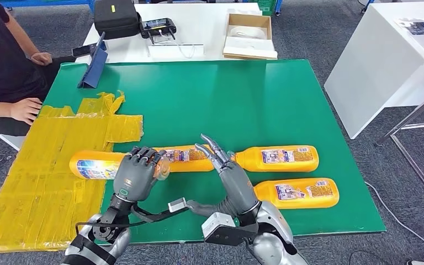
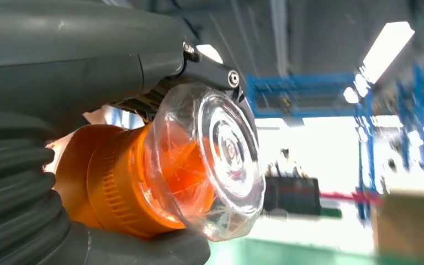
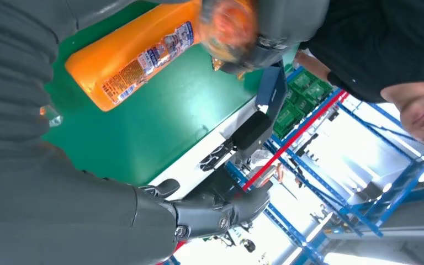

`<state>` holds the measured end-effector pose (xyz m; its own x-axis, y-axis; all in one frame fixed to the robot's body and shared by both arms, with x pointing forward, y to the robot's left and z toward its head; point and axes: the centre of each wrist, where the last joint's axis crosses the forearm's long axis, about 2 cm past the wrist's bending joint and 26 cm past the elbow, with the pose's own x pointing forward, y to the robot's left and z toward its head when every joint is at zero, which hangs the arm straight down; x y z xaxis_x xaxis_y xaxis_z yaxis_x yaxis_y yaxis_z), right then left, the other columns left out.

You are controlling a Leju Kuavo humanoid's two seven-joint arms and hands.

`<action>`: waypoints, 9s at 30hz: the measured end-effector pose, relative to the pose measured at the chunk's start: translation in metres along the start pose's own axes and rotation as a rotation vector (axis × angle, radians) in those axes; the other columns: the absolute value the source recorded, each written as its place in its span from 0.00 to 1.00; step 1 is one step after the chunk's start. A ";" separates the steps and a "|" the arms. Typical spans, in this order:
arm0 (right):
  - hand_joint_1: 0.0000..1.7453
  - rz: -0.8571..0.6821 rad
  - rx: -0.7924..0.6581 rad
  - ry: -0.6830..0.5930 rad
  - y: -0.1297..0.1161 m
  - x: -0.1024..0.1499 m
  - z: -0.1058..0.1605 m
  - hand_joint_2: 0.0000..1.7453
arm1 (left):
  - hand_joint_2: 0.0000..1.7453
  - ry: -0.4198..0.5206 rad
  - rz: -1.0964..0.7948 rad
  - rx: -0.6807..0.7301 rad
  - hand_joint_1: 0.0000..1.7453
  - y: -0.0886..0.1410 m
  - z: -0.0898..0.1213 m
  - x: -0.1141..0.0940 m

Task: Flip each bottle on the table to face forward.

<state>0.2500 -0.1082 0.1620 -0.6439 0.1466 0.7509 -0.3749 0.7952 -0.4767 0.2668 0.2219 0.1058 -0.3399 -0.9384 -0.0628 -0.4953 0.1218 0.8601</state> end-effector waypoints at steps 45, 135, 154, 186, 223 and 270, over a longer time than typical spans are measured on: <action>0.00 0.046 0.021 0.012 -0.011 -0.014 0.011 1.00 | 0.00 -0.131 0.376 -0.501 0.00 -0.008 0.079 -0.113; 0.00 0.381 0.517 0.467 -0.015 -0.083 -0.113 1.00 | 0.00 -0.158 1.571 0.072 0.00 0.012 -0.056 -0.063; 0.00 0.438 0.555 0.518 -0.002 -0.083 -0.110 1.00 | 0.00 -0.180 1.618 0.073 0.00 0.005 -0.055 -0.050; 0.00 0.624 0.692 0.659 0.026 -0.075 -0.107 1.00 | 0.00 -0.157 1.674 0.196 0.00 0.025 -0.080 -0.065; 0.00 0.638 0.546 0.706 0.015 -0.087 -0.098 1.00 | 0.00 -0.171 1.659 0.192 0.00 0.027 -0.087 -0.069; 0.00 0.619 0.433 0.705 -0.007 -0.096 -0.098 1.00 | 0.00 -0.214 1.700 0.149 0.00 0.027 -0.102 -0.056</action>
<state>0.3798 -0.0702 0.1384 -0.3212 0.8802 0.3494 -0.4088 0.2040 -0.8895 0.3542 0.2449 0.1847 -0.6074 0.3207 0.7268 0.4458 0.8949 -0.0223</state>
